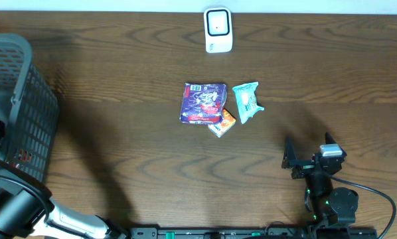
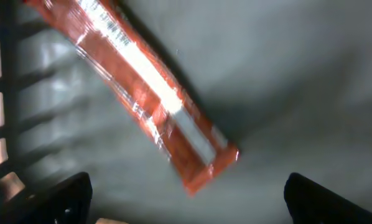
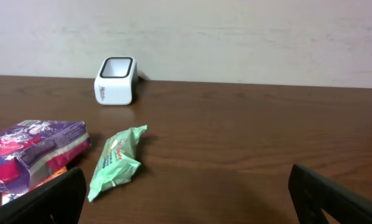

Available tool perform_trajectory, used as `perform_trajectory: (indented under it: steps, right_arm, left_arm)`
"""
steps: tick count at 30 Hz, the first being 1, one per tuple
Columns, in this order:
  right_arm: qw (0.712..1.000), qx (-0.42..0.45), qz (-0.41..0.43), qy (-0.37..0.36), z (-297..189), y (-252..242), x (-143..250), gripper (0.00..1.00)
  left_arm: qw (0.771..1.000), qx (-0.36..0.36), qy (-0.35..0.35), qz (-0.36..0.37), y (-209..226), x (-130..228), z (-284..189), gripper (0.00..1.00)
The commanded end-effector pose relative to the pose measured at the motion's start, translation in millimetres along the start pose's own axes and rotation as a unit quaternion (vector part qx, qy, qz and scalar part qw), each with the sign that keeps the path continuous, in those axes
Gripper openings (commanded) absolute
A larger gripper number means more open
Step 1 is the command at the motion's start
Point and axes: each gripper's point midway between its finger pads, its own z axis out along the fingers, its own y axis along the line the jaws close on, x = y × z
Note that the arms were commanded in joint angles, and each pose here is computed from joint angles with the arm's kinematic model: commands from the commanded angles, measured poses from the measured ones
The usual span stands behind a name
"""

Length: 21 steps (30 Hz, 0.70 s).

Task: Scan the item barcode
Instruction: 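Reach into the basket and grasp the red snack bar with left gripper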

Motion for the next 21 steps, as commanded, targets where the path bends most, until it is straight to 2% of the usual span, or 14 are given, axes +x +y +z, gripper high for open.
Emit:
perform_trajectory:
  steps: [1,10,21]
  right_arm:
    - [1.000,0.003,0.006,0.000,0,-1,0,0.99]
    - [1.000,0.003,0.006,0.000,0,-1,0,0.99]
    - [1.000,0.003,0.006,0.000,0,-1,0,0.99]
  left_arm:
    - [0.999,-0.014,-0.016,-0.048,11,-8,22,0.98]
    - [0.995,-0.013,-0.055,-0.079,27,-32,42,0.98]
    - [0.995,-0.024,-0.049,-0.085,39,-24,74,0.99]
